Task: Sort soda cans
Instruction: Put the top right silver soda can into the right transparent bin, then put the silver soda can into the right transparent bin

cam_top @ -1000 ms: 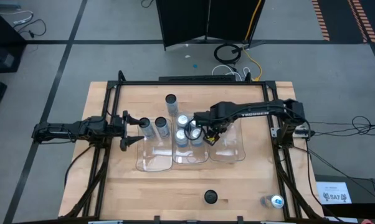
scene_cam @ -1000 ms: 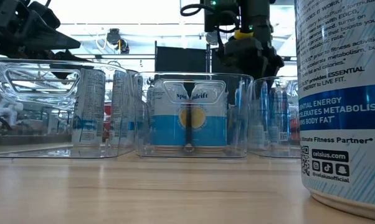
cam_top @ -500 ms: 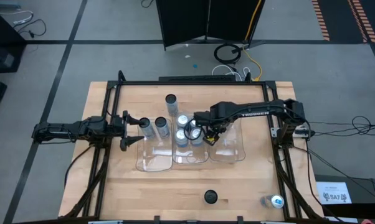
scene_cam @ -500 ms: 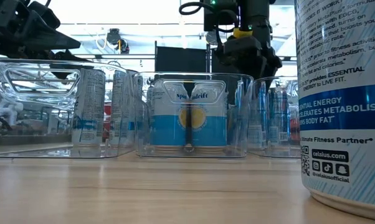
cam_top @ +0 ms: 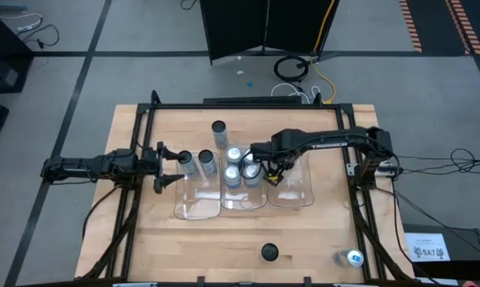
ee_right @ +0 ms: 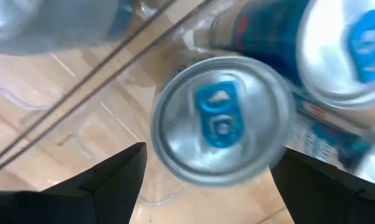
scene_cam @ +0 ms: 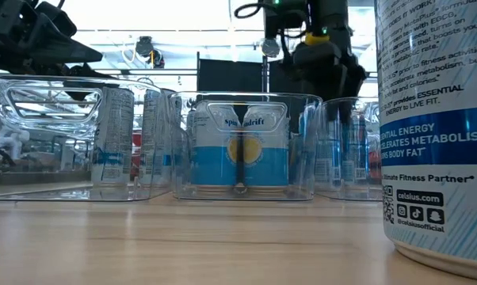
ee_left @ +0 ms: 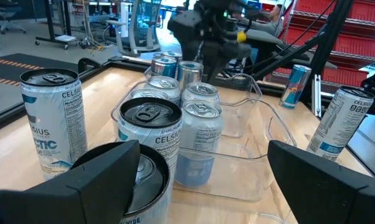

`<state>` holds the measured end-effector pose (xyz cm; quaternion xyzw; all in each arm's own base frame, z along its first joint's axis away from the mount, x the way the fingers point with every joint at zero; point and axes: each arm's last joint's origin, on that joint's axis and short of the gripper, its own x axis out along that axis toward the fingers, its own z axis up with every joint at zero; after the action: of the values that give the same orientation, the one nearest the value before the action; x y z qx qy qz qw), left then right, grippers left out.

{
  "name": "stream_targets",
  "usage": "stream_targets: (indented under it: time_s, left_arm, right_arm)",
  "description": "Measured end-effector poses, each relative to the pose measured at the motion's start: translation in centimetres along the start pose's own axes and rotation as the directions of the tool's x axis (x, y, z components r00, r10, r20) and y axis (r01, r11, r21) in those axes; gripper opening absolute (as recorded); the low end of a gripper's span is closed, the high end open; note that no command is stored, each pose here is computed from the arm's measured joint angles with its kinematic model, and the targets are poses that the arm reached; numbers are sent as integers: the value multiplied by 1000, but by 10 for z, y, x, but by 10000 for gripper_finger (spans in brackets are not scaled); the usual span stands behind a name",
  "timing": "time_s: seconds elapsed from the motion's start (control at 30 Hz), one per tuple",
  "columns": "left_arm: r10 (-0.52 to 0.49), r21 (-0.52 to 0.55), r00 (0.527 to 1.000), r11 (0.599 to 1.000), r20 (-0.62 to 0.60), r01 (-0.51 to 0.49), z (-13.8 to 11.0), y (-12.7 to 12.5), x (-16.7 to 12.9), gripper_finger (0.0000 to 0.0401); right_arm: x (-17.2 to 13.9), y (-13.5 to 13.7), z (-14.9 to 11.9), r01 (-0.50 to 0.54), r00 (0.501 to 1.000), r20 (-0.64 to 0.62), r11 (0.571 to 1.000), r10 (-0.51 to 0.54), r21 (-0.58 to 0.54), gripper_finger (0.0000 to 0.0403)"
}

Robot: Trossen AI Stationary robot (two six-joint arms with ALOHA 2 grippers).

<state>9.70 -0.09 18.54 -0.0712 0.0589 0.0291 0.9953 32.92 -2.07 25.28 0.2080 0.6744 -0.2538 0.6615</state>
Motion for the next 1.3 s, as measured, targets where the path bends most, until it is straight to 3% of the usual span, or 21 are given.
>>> stream_targets:
  time_s: [0.27,0.47,0.57,0.73,0.83,1.03,1.3]
  left_arm:
    - [0,0,1000,1000,0,0,0,0,0,363]
    - [0,0,1000,1000,0,0,0,0,0,363]
    - [0,0,1000,1000,0,0,0,0,0,363]
    - [0,0,1000,1000,0,0,0,0,0,363]
    - [0,0,1000,1000,0,0,0,0,0,363]
    - [0,0,1000,1000,0,0,0,0,0,363]
    - [0,0,1000,1000,0,0,0,0,0,363]
  right_arm:
    - [-50,-10,-33,-81,988,131,996,78,22,326]
    - [-85,-20,-90,-21,955,296,985,-31,171,327]
    - [-78,-19,-122,-59,945,328,972,-19,226,327]
    - [-38,-16,-173,-121,954,300,935,17,334,327]
    - [-11,-14,-195,-135,979,193,916,65,378,327]
    - [17,-12,-227,-50,995,-53,879,85,475,327]
    - [15,9,-254,-206,974,28,819,226,536,327]
